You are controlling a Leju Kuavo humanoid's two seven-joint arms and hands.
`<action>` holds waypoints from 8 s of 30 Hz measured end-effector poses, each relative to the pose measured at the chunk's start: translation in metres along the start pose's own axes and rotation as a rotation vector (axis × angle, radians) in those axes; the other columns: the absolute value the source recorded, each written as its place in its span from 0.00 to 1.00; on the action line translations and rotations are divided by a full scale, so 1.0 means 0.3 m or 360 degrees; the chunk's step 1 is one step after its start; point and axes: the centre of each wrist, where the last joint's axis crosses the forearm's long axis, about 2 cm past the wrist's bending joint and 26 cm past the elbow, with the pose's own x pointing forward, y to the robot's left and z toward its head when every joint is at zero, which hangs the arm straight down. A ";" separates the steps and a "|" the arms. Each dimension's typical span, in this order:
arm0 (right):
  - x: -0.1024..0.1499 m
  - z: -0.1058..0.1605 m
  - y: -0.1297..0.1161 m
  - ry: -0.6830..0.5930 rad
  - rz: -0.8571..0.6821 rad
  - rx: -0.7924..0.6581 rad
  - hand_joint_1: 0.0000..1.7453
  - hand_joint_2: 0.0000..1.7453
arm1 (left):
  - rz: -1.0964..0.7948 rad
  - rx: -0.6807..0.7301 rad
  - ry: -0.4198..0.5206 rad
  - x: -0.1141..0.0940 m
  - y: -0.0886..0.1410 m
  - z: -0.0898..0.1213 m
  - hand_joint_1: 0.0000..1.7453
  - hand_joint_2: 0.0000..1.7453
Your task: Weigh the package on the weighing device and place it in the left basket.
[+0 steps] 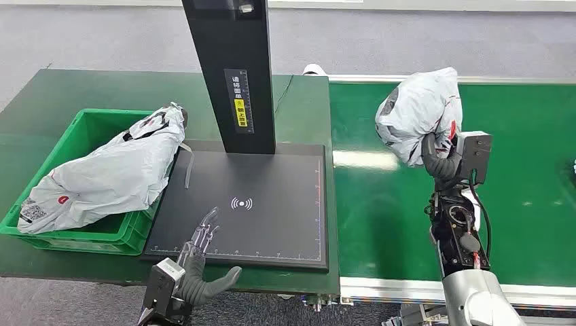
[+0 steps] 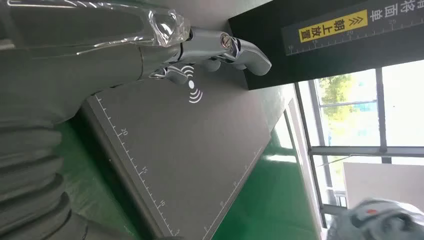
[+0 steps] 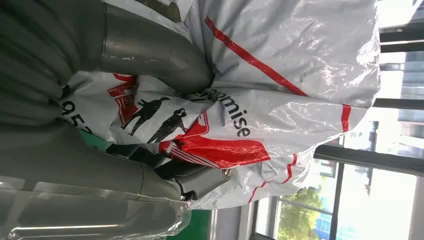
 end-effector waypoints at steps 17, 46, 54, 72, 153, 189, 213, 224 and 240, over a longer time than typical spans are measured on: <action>-0.004 0.138 0.312 0.0113 -0.0099 0.0723 1.00 1.00 | -0.0088 0.0323 -0.0224 0.057 0.105 0.031 0.00 1.00; -0.029 0.317 0.509 0.0239 -0.0432 0.1191 0.00 1.00 | -0.0259 0.0606 -0.0391 0.177 0.167 0.135 0.00 1.00; 0.101 0.295 0.446 -0.0059 -0.0942 0.0876 0.00 1.00 | -0.0277 0.0661 -0.0401 0.188 0.174 0.174 0.00 1.00; 0.115 0.444 0.346 -0.0140 -0.1276 0.0561 0.00 1.00 | -0.0969 0.0319 -0.0292 0.227 0.109 -0.088 0.00 1.00; 0.040 0.532 0.262 0.0049 -0.1440 0.0408 0.00 1.00 | -0.0269 0.0499 -0.1332 0.522 0.349 -0.267 1.00 1.00; 0.061 0.513 0.282 0.0039 -0.1470 0.0473 0.00 1.00 | -0.0800 0.1231 -0.0426 0.395 0.864 -0.176 1.00 1.00; 0.060 0.484 0.295 0.0056 -0.1508 0.0472 0.00 1.00 | -0.0865 0.1055 -0.0064 0.265 0.913 -0.197 0.00 1.00; 0.055 0.491 0.293 0.0067 -0.1502 0.0434 0.00 1.00 | -0.0656 0.1152 -0.0691 0.371 0.740 -0.103 0.00 1.00; 0.050 0.503 0.288 0.0077 -0.1486 0.0413 0.00 1.00 | -0.0583 0.1175 -0.0983 0.429 0.592 -0.006 0.00 1.00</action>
